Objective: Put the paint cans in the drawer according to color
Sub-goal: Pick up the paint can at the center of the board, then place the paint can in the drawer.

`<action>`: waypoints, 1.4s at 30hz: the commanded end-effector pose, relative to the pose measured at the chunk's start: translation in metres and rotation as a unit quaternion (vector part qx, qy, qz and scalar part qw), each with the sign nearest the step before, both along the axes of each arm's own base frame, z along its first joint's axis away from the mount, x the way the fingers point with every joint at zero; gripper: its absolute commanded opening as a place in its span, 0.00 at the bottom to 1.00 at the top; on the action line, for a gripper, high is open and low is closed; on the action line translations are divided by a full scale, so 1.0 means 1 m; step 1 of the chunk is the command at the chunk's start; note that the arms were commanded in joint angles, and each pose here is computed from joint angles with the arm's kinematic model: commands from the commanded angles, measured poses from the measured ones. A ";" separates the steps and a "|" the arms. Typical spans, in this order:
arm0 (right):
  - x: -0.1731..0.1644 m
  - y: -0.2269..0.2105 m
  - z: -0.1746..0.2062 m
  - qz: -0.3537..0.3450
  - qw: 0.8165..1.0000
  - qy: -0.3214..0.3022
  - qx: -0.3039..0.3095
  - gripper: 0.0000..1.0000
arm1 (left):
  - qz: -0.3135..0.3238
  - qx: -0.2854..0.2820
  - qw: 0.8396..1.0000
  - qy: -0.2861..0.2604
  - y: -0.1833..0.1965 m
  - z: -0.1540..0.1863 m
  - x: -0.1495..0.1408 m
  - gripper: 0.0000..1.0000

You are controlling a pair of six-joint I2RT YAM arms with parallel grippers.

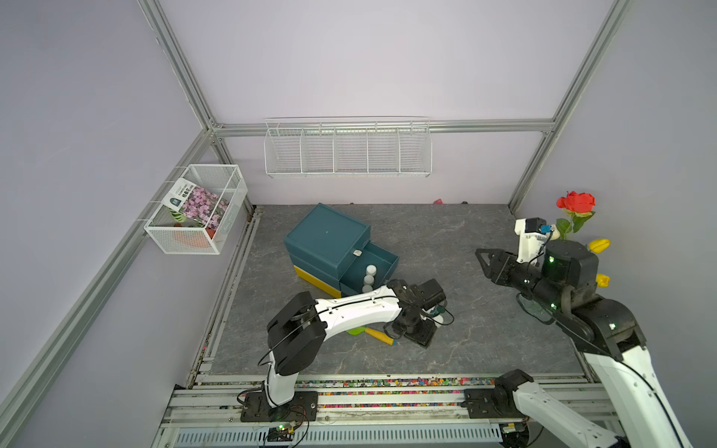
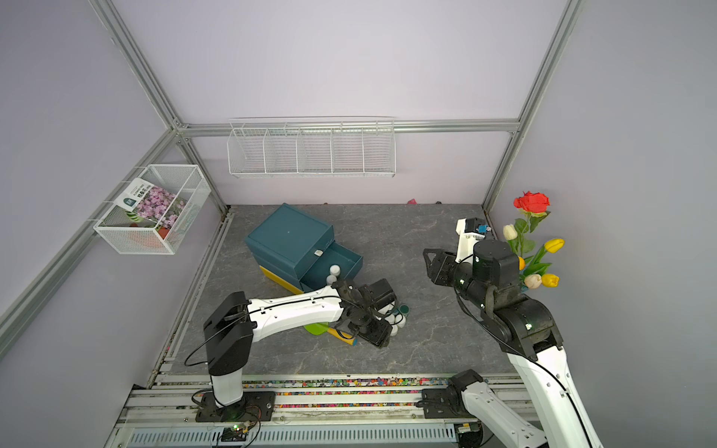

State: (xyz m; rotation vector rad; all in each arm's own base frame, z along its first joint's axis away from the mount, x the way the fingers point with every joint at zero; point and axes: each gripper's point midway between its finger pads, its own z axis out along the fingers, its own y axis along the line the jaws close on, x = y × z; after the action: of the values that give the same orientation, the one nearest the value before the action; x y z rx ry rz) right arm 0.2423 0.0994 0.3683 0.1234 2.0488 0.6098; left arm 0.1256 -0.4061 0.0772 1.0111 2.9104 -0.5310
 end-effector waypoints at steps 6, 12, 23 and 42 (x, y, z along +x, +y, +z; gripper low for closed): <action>-0.005 0.000 0.006 0.004 1.000 -0.009 0.007 0.46 | 0.024 0.025 0.999 -0.026 -0.006 -0.036 0.014 0.61; -0.005 0.000 0.004 0.005 1.000 -0.008 0.006 0.46 | 0.022 0.041 0.998 -0.048 -0.007 -0.046 0.023 0.55; -0.002 0.001 0.000 0.007 1.000 -0.003 0.003 0.46 | 0.017 0.040 0.996 -0.073 -0.018 -0.047 0.035 0.45; 0.005 0.002 0.004 0.000 1.000 -0.008 0.004 0.45 | 0.050 0.038 0.985 -0.159 0.020 0.081 0.053 0.18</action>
State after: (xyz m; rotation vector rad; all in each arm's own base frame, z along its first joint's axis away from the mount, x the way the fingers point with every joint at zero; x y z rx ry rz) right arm 0.2426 0.1007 0.3671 0.1199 2.0530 0.6155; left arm 0.1643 -0.3981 0.0883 0.9385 2.7956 -0.2522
